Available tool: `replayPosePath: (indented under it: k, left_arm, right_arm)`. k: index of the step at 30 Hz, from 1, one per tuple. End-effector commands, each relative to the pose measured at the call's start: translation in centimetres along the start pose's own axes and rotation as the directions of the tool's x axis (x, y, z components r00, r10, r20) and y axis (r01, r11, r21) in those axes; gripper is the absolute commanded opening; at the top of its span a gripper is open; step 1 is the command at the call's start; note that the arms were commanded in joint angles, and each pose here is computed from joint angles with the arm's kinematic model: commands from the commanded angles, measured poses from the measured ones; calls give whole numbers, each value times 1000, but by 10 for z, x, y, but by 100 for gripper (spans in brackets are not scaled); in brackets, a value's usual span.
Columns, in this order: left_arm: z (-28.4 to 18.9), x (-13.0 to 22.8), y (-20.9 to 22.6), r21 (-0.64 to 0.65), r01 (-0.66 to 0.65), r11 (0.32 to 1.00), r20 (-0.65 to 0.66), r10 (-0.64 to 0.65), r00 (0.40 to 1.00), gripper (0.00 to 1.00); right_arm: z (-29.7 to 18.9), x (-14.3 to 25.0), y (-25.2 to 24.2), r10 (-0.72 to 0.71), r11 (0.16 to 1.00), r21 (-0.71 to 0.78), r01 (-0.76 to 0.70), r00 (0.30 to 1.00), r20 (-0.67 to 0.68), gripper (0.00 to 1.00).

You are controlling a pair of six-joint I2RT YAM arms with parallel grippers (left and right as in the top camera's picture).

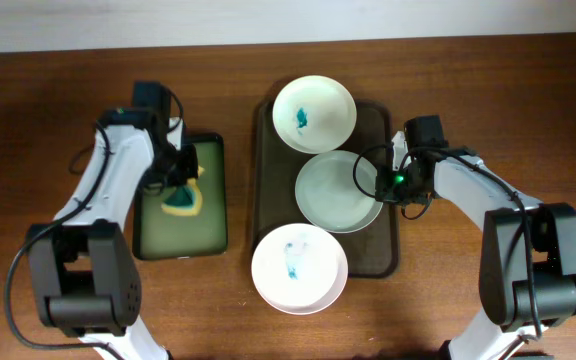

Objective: Clean dirty plates on tray and stack at the side
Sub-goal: 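Return the sponge to the soapy tray with the left gripper, then carry the cleaned plate with the right gripper to the table's right side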

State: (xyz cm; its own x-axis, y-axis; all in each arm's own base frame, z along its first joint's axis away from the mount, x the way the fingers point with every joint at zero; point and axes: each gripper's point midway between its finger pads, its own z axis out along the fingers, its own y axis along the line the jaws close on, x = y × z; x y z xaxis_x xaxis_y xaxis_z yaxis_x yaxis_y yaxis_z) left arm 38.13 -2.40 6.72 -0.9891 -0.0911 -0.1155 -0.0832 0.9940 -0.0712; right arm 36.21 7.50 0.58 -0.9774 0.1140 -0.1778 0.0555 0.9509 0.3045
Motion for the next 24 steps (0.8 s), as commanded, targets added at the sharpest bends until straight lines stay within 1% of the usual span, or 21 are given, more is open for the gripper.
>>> replayPosePath:
  k: [1,3,4,6,8,9,11,14,15,16,18,21,24]
  left_arm:
    - [30,4,-2,39,11,999,55,-13,998,0]
    - [37,6,-2,42,9,999,62,-12,998,0]
    - [37,6,-2,42,9,999,64,-12,998,0]
    - [37,2,-2,44,7,999,77,-11,997,6]
    - [37,1,-2,45,7,999,81,-11,997,9]
    - [37,2,-2,45,7,999,81,-11,997,8]
    - [37,2,-2,45,7,999,80,-11,997,1]
    - [37,2,-2,45,7,999,80,-11,997,0]
    - [37,2,-2,44,7,999,80,-11,997,0]
    - [37,2,-2,44,7,999,79,-10,997,0]
    - [37,2,-2,44,7,999,78,-11,997,0]
    - [37,2,-2,44,7,999,77,-10,997,0]
    - [37,3,-2,43,7,999,77,-11,997,0]
  right_arm:
    - [-12,-1,1,-8,1000,13,8,1000,17,4]
    - [-42,-9,9,-27,1000,16,26,996,90,4]
    - [-63,-13,8,-38,998,49,32,990,138,4]
    - [-100,-15,9,-78,990,135,49,971,224,4]
    - [-124,-11,13,-130,973,218,70,953,273,4]
    - [-137,-6,16,-170,957,278,87,942,291,4]
    - [-161,5,19,-240,891,448,73,913,328,4]
    - [-172,10,41,-378,812,569,130,860,343,4]
    - [-176,10,44,-401,791,599,125,846,353,4]
    - [-183,9,48,-439,753,648,112,820,368,4]
    - [-202,4,57,-514,678,733,64,754,410,4]
    - [-213,3,64,-551,638,769,32,717,427,4]
    - [-226,-1,58,-561,600,799,-31,696,448,4]
